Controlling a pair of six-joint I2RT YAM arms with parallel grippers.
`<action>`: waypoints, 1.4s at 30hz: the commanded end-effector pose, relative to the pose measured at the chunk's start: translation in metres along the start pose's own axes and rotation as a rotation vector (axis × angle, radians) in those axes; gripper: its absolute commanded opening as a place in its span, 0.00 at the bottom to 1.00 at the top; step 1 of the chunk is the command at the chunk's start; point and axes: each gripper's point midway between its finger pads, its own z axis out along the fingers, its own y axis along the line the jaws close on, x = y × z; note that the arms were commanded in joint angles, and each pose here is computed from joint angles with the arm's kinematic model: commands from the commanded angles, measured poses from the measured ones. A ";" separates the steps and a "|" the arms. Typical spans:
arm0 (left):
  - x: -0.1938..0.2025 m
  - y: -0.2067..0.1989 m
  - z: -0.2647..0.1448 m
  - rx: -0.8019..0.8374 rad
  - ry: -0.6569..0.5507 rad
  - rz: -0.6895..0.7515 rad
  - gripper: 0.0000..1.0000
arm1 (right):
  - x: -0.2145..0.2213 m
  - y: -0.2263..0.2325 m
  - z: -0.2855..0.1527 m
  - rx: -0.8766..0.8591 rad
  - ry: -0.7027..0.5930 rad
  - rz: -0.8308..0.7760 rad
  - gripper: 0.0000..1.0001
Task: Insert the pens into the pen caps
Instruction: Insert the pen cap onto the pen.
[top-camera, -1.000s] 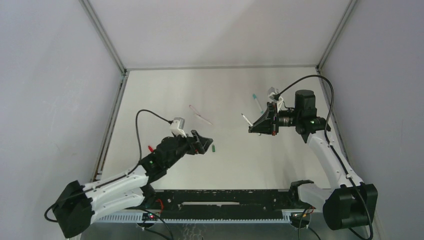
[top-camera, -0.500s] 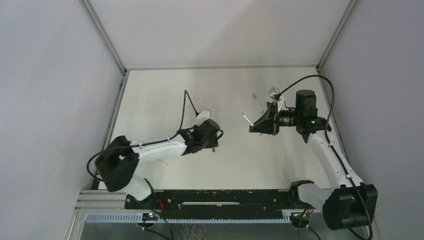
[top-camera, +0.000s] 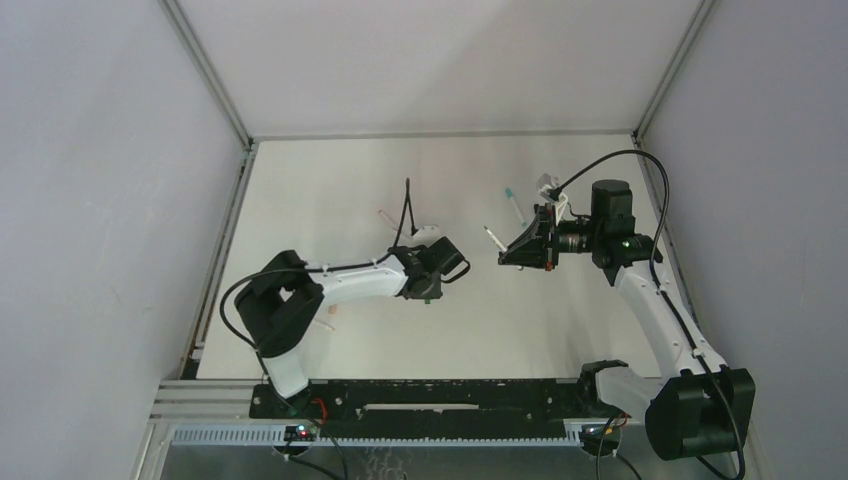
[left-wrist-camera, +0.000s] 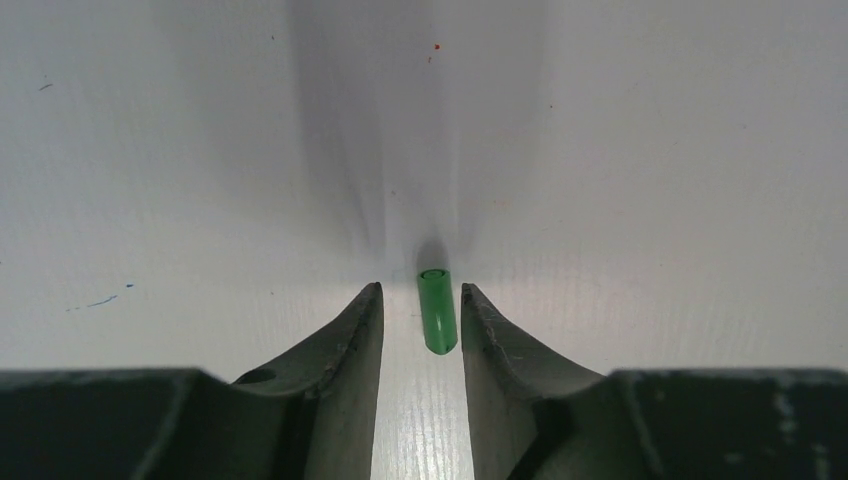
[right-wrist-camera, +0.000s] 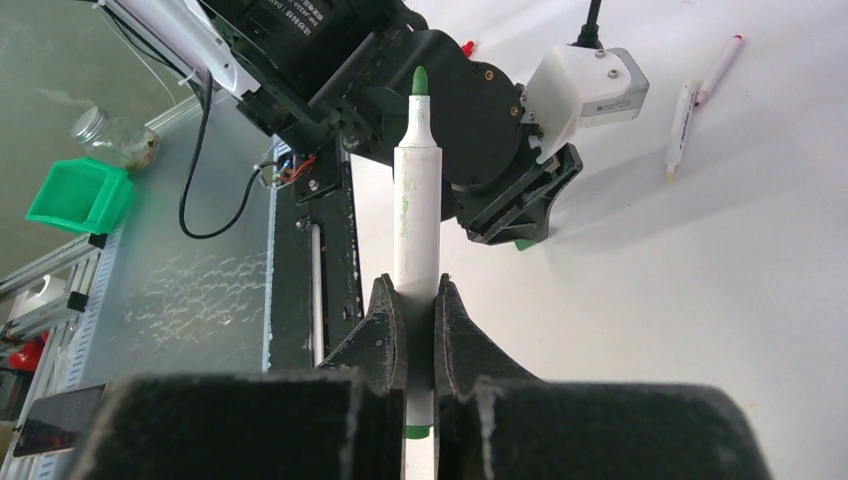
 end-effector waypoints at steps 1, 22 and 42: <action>-0.009 -0.007 -0.001 -0.020 -0.016 0.019 0.38 | -0.009 0.003 -0.003 0.001 -0.014 -0.051 0.00; 0.039 0.013 -0.001 0.045 0.132 0.278 0.12 | -0.010 0.005 -0.003 -0.003 -0.016 -0.056 0.00; 0.102 0.038 -0.022 0.166 0.370 0.458 0.26 | -0.010 0.006 -0.004 -0.005 -0.018 -0.057 0.00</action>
